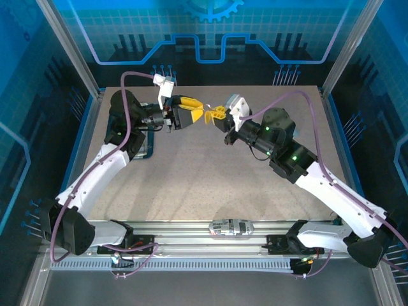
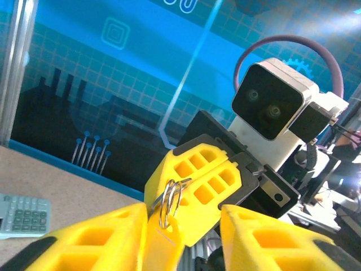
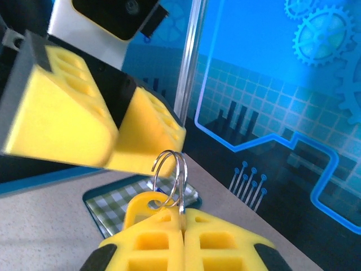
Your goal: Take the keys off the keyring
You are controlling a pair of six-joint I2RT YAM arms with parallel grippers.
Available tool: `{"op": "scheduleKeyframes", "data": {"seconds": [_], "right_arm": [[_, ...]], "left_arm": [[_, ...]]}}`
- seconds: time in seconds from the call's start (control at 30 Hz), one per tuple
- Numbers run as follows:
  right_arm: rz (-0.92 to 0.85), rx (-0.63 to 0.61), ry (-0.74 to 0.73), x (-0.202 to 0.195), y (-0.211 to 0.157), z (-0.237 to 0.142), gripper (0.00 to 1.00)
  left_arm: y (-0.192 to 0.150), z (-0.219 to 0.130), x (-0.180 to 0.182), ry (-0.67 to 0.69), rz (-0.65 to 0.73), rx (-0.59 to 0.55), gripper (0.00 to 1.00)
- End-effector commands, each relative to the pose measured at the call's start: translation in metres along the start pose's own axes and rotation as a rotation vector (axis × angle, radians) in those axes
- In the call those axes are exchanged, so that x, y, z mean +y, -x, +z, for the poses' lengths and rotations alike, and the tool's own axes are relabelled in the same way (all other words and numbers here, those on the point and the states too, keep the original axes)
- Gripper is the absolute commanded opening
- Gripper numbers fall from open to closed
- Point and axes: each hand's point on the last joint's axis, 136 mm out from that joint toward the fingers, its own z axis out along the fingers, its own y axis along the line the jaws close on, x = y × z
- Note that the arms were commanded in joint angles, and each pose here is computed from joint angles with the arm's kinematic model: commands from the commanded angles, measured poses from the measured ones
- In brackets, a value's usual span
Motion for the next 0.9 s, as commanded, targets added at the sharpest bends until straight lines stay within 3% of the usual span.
{"op": "scheduleKeyframes", "data": {"seconds": [0.0, 0.37, 0.7, 0.87], "right_arm": [[-0.039, 0.041, -0.037, -0.005, 0.008, -0.014, 0.0], [-0.109, 0.207, -0.046, 0.002, -0.007, -0.017, 0.0], [-0.17, 0.256, -0.06, 0.01, -0.01, -0.014, 0.0], [-0.19, 0.262, -0.056, 0.013, -0.011, -0.013, 0.0]], "left_arm": [[0.007, -0.009, -0.009, 0.062, 0.111, -0.002, 0.42], [-0.023, 0.004, 0.006, 0.335, 0.409, 0.204, 0.45], [-0.026, 0.003, -0.001, 0.359, 0.592, 0.214, 0.43], [-0.024, 0.001, -0.007, 0.354, 0.614, 0.212, 0.42]]}}
